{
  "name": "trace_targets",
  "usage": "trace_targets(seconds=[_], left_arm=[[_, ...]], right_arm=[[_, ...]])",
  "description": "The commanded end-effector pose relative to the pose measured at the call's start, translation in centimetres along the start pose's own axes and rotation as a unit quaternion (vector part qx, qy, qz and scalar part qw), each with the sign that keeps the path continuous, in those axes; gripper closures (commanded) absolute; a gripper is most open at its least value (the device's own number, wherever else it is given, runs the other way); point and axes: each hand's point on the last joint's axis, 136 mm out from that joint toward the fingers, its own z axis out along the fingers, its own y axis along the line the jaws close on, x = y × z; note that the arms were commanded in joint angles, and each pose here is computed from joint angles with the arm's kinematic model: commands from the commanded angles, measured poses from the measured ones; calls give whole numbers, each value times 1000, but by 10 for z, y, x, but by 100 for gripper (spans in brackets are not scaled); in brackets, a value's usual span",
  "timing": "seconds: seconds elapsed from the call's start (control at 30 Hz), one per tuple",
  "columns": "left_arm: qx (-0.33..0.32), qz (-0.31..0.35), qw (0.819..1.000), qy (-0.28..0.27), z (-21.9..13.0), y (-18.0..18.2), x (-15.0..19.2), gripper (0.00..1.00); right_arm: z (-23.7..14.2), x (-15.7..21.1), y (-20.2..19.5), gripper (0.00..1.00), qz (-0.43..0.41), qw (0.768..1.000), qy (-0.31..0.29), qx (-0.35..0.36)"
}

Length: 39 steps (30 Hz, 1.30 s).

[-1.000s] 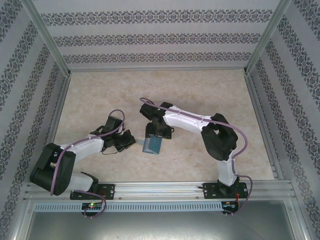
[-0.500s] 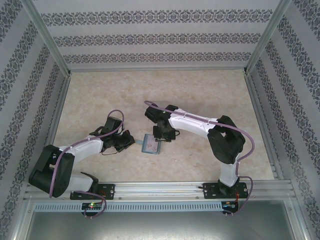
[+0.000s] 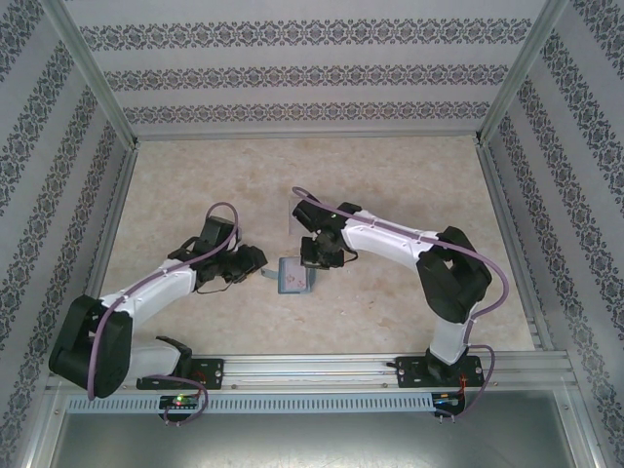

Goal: Take the credit cards out of the card holder

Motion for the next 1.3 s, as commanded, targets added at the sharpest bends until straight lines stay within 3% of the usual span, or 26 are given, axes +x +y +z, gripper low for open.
trace_targets(seconds=[0.0,0.23,0.6,0.83,1.0,1.13,1.27], left_arm=[[-10,11,1000,-4,-14,-5,-5,65],[-19,30,999,29,-7,-19,4,69],[-37,29,996,75,44,-18,16,82],[-79,26,994,71,57,3,13,85],[-86,19,994,69,60,3,10,86],[-85,18,994,64,58,-2,5,86],[-89,17,994,59,52,-4,5,86]], right_arm=[[-11,-6,8,96,-14,999,-11,-34],[-6,-9,12,95,-2,997,-4,-81],[7,-12,9,95,-7,988,7,-156],[11,-12,-6,86,-34,988,18,-149],[16,-13,-33,71,-39,994,20,-104],[19,-13,-55,47,-58,997,16,-48],[20,-16,-81,30,-85,996,8,27]])
